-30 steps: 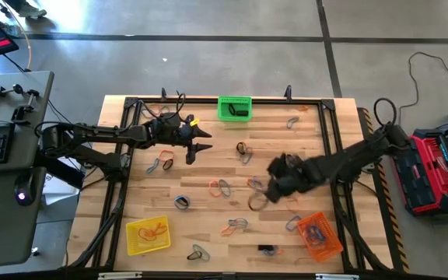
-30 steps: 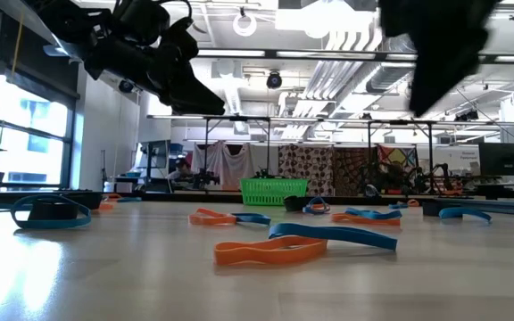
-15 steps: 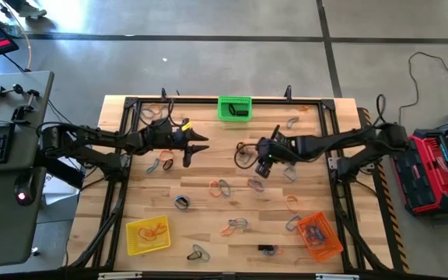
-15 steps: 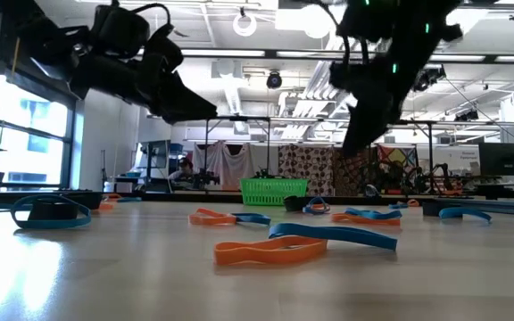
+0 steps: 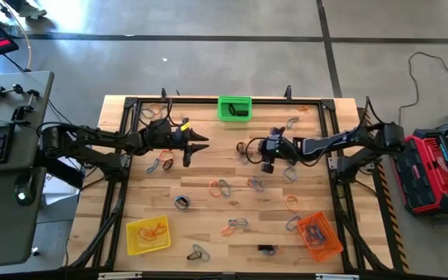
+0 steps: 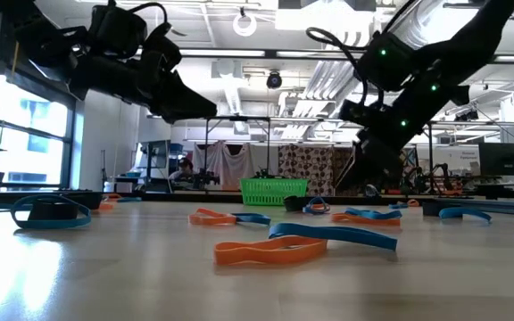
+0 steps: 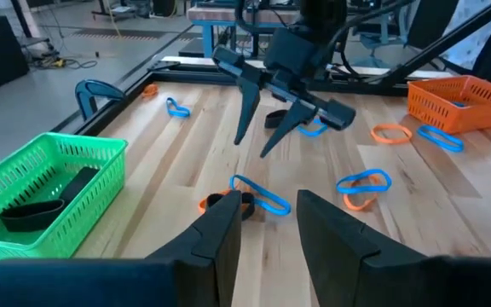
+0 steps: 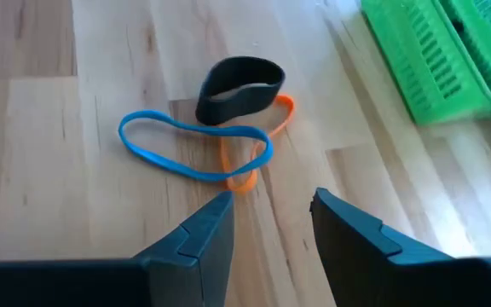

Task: Sort rubber bands into baskets
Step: Put the orange rubber band into the yellow bin

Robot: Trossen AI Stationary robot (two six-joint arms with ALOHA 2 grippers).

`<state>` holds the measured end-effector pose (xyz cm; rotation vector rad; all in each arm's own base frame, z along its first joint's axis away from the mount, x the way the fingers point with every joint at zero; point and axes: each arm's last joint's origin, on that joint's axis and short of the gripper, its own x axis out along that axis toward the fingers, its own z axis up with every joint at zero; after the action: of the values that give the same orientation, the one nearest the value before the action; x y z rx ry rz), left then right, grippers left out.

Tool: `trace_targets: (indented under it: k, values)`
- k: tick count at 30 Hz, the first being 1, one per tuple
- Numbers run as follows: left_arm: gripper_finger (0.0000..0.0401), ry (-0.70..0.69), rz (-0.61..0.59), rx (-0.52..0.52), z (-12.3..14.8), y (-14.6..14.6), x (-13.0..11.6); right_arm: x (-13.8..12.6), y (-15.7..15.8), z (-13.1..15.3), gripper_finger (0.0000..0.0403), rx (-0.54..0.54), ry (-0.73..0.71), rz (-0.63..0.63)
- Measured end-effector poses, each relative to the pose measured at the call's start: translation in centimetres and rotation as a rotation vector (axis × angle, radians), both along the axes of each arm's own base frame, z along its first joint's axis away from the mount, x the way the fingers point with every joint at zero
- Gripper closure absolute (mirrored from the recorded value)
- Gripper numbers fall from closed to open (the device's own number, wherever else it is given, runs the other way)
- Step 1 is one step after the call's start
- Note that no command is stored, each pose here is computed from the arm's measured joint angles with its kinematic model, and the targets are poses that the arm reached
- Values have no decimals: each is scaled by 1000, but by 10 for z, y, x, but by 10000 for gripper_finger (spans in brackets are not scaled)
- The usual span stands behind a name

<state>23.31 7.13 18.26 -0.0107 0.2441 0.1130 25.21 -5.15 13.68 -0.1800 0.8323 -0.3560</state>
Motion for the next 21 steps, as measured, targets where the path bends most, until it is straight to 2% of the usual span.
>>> trace_targets:
  k: [8, 13, 21]
  values:
    - [295, 0, 0, 0, 0, 0, 0, 10, -6, -15, 257, 17, 56, 36]
    - [295, 1, 1, 0, 0, 0, 0, 12, -13, -18, 259, 46, 29, 49]
    - [295, 3, 2, 1, 0, 0, 0, 10, -22, -20, 307, 97, 24, 90]
